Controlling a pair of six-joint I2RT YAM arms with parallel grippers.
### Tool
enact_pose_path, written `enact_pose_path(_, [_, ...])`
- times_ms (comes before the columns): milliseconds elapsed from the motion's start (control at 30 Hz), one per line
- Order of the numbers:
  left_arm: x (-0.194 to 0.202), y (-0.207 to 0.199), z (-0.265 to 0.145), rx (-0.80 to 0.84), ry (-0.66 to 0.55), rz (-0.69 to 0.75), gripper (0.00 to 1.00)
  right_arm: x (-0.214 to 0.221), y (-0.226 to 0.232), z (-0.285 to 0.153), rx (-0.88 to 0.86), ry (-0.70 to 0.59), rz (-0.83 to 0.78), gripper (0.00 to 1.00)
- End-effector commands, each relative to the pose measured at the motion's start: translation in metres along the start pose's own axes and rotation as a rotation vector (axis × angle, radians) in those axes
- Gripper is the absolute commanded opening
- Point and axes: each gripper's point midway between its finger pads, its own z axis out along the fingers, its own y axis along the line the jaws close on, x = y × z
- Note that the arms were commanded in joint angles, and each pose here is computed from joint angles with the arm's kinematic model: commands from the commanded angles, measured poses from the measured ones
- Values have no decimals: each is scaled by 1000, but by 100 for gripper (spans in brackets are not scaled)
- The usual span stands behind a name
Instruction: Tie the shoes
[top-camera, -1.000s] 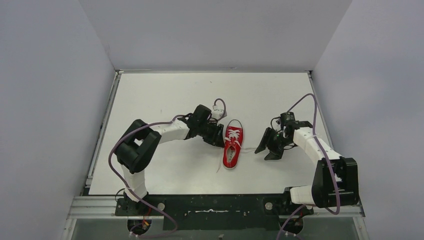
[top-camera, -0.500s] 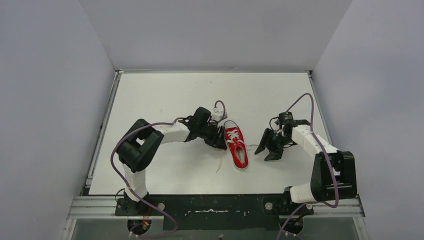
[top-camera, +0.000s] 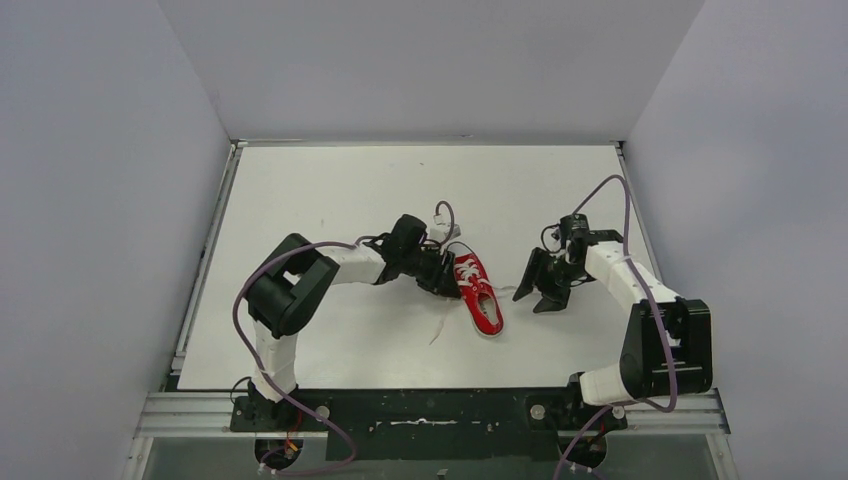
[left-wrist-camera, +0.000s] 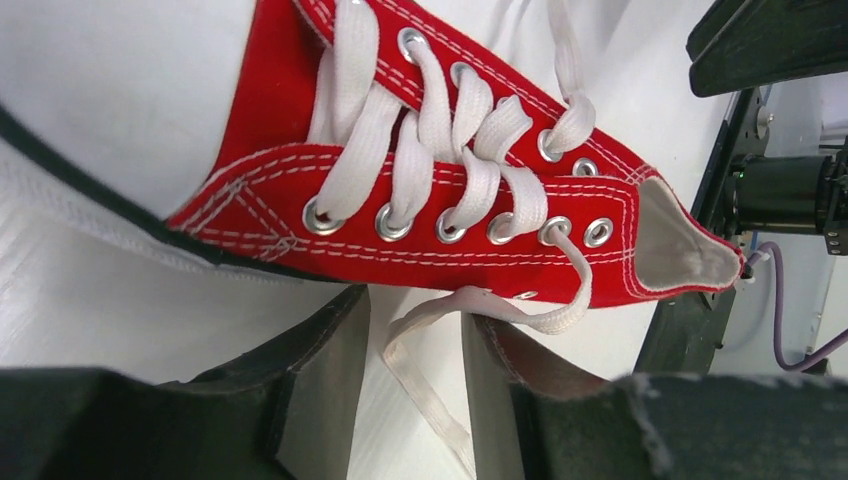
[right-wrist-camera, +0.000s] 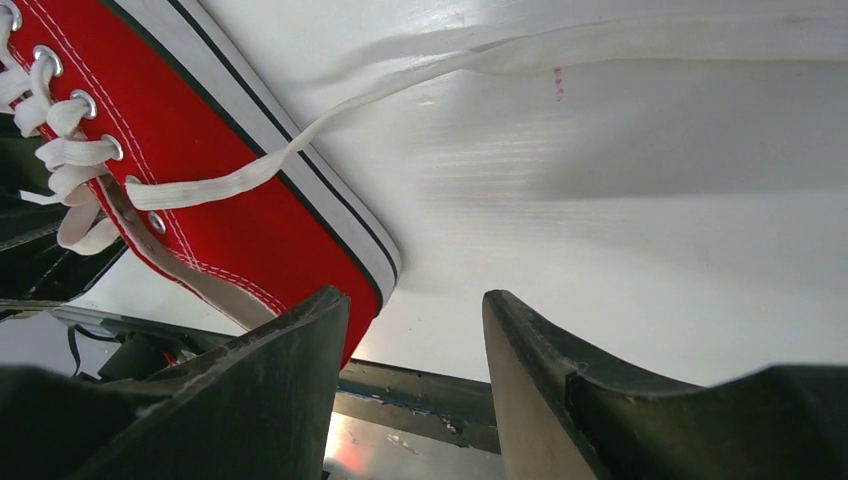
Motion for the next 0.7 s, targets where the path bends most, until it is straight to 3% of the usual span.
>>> enact_pose_path(0, [-22, -13, 4, 66, -66, 68, 34, -12, 0, -7, 10, -29, -8, 53])
enact_pose_path(100, [-24, -13, 4, 73, -72, 60, 19, -16, -2, -9, 12, -37, 1, 55])
enact_pose_path(300, [-27, -17, -13, 29, -94, 43, 2, -25, -22, -10, 106, -28, 42, 63])
enact_pose_path(567, [-36, -34, -36, -16, -106, 27, 0, -62, -30, 0, 140, -78, 298, 69])
enact_pose_path(667, [-38, -41, -42, -11, -105, 36, 0, -69, -12, 15, 57, -56, 309, 67])
